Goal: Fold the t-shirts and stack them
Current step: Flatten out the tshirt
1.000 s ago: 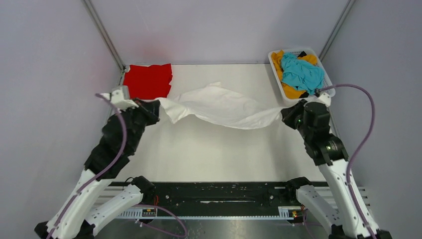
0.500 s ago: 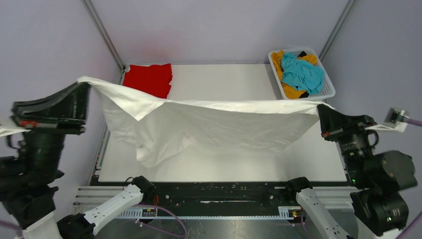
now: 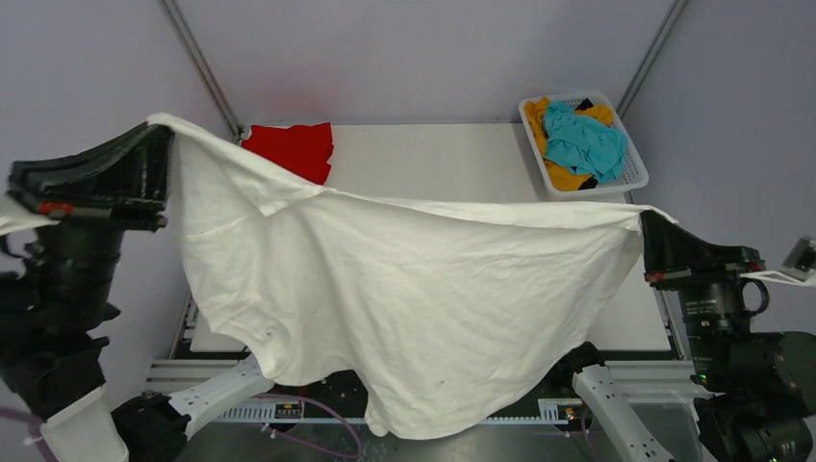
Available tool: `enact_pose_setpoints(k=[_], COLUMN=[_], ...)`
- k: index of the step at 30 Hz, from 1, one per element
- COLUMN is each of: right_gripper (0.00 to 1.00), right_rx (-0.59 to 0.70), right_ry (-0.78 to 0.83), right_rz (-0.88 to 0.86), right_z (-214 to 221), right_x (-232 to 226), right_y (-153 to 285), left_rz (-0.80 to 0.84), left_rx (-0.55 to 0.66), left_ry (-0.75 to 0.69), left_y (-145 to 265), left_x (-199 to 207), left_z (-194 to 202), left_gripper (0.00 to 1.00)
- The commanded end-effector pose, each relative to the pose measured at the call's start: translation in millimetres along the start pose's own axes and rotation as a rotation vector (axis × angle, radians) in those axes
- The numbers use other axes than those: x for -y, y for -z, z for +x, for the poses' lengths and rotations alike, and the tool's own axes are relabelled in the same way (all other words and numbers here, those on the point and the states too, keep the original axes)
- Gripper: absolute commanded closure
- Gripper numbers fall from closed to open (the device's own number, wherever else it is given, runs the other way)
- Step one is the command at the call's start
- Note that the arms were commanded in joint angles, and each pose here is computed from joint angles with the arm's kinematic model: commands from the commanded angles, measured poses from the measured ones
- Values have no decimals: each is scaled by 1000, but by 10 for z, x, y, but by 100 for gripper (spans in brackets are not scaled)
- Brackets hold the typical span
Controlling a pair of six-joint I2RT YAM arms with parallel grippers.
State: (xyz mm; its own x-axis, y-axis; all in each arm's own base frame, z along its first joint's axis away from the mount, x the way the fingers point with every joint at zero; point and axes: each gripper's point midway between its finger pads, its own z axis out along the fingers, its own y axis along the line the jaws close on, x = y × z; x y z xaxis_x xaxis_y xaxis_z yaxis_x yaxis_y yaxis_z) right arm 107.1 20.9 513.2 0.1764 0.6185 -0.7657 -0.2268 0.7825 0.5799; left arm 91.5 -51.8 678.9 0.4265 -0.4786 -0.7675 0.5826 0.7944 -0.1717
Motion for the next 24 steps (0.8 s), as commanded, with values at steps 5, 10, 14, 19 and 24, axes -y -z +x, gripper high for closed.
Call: enact_pose_setpoints(k=[5, 10, 14, 19, 24], right_gripper=[100, 100, 100, 100, 100], right_rx=[-136, -271, -391, -548, -644], right_ry=[124, 225, 263, 288, 294], right_rz=[341, 526, 579, 647, 686], right_z=[797, 1598, 2289, 2971, 3357], right_x=[869, 1536, 1938, 2356, 2594], right_y=[-724, -1105, -1393, -1683, -1928], left_rz=[-500, -612, -629, -667, -691], left_rx=[-222, -419, -602, -807, -896], left_ry=[-252, -353, -296, -210, -153], left_y=[-580, -635, -650, -562, -610], left_x=[-1052, -1507, -2040, -2599, -2848], left_z=[1554, 2682, 3684, 4752, 5360], left_gripper=[100, 100, 100, 100, 100])
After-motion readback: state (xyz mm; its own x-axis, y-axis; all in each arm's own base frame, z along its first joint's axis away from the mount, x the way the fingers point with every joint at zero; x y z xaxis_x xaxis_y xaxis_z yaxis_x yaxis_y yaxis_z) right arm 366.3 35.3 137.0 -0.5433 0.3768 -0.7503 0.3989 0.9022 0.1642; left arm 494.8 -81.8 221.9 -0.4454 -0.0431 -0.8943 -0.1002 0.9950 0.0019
